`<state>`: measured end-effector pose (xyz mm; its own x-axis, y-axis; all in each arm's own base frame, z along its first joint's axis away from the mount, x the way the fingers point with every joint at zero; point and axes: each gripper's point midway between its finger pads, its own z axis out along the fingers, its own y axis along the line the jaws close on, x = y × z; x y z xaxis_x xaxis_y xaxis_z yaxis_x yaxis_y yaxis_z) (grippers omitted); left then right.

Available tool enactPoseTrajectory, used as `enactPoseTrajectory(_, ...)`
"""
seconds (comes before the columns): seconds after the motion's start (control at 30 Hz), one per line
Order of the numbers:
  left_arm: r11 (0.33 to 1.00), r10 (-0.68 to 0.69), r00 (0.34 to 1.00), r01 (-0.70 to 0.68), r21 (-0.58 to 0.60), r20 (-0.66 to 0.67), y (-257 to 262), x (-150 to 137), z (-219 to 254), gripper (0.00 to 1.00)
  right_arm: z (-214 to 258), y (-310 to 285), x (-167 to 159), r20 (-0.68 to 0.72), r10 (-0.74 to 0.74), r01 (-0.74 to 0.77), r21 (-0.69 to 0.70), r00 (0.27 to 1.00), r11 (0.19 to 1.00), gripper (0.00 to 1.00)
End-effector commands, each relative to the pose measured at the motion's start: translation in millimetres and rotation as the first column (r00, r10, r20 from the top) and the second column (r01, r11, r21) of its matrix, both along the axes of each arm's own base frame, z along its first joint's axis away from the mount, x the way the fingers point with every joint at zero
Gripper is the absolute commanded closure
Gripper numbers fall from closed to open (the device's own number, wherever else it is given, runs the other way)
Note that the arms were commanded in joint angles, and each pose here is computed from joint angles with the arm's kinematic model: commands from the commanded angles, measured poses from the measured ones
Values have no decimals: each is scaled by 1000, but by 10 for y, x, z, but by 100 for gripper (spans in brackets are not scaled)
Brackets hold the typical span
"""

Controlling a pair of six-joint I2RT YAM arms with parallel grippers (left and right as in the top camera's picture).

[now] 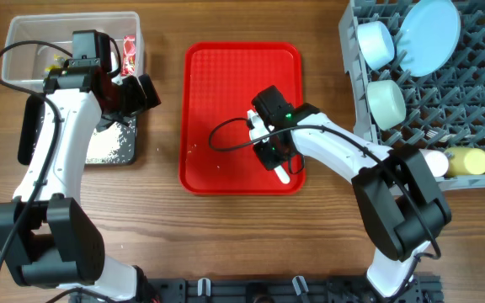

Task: Sort waste into correct bins and load items into the dishwasher rack
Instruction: 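Grasp the white spoon with the right gripper, then carry the white spoon into the dish rack and release it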

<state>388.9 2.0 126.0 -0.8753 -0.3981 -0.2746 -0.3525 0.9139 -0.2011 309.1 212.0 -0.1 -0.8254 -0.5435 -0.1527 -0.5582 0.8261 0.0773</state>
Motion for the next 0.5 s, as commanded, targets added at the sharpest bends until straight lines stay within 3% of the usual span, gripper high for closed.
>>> enactPoseTrajectory(0.0,1000,3,1000,-3,7,3,23,21,1,0,-71,55,-169,-96,-16,20,39,995,999,96)
enactPoseTrajectory(0.47,1000,3,1000,-3,7,3,23,21,1,0,1129,-25,310,88,-204,180,220,975,959,96)
